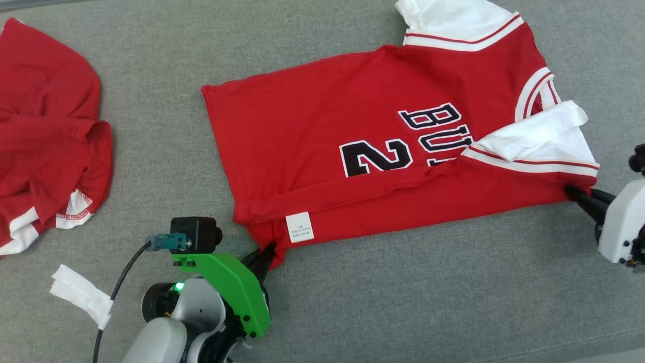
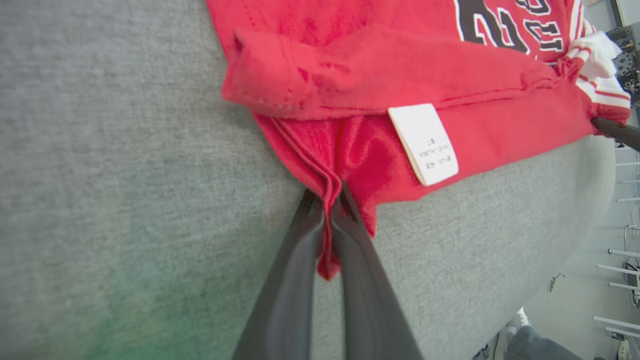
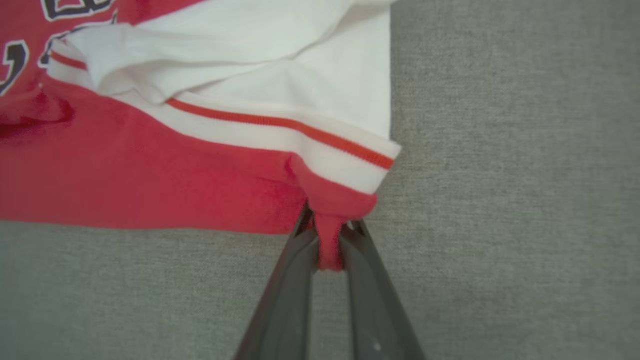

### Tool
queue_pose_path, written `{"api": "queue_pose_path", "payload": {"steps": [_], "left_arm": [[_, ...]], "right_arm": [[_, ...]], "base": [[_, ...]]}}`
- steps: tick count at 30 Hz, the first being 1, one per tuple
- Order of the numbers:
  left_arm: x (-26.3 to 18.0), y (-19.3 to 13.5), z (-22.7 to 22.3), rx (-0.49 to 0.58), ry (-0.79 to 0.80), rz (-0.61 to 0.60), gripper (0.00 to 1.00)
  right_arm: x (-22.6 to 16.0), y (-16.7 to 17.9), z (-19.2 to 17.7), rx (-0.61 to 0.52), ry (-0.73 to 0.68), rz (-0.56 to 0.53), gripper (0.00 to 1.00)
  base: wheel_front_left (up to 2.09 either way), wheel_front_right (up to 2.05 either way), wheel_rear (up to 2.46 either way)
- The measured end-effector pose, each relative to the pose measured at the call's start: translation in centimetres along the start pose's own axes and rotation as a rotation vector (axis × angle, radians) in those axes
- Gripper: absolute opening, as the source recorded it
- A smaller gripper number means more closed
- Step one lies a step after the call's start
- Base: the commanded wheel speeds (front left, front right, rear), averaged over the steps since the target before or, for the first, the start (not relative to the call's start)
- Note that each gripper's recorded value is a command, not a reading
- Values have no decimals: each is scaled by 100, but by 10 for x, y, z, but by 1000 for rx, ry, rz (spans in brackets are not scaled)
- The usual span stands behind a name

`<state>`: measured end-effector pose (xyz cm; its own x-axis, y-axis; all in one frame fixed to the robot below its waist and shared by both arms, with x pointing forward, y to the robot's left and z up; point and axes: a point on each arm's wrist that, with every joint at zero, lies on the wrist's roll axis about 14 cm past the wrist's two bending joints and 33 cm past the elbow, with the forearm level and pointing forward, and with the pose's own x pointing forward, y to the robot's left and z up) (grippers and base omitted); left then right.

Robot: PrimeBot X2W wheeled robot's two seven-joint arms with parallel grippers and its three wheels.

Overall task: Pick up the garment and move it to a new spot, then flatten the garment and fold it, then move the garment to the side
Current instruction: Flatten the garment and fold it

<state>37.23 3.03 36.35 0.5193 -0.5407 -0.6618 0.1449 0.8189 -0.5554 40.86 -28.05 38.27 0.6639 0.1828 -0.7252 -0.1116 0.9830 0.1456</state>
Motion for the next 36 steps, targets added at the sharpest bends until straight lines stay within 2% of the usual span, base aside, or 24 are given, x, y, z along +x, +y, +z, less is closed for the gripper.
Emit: {"api": "queue_pose_path", "payload": {"steps": [5, 9, 12, 17, 18, 19, 20, 21, 23, 26, 31, 36], "left_arm": [[-28, -2, 8, 75, 36, -36, 0], [-54, -14, -4, 114, 136, -99, 0], [-67, -12, -17, 106, 203, -96, 0], [-71, -7, -48, 26, 275, -82, 0], [-69, -4, -52, 20, 273, -69, 0], [-67, -1, -53, 19, 260, -48, 0], [-64, 2, -54, 24, 251, -33, 82], [-63, 5, -54, 30, 238, -17, 100], [-59, 12, -47, 29, 181, 23, 100], [-60, 25, -21, 84, 67, 85, 100], [-50, 20, 54, 175, -150, 96, 100], [-13, 16, 94, 255, -176, 97, 100]], "right_arm": [[-31, -7, 16, -20, 64, 30, 0], [-58, -19, 8, -6, 180, 29, 0], [-69, -26, -5, -9, 253, 16, 0], [-69, -21, -41, 18, 353, 32, 0], [-66, -20, -44, 12, 343, 31, 13], [-63, -20, -45, 11, 329, 28, 100], [-60, -20, -47, 11, 322, 26, 100], [-58, -20, -48, 8, 310, 23, 100], [-56, -25, -42, 0, 266, 7, 100], [-58, -33, -19, -42, 177, -16, 100], [-51, -39, 56, -122, -30, -35, 100], [-12, -18, 104, -240, -87, -14, 100]], "base": [[0, 0, 0], [0, 0, 0], [0, 0, 0], [0, 0, 0], [0, 0, 0], [0, 0, 0], [0, 0, 0], [0, 0, 0], [0, 0, 0], [0, 0, 0], [0, 0, 0], [0, 0, 0]]}}
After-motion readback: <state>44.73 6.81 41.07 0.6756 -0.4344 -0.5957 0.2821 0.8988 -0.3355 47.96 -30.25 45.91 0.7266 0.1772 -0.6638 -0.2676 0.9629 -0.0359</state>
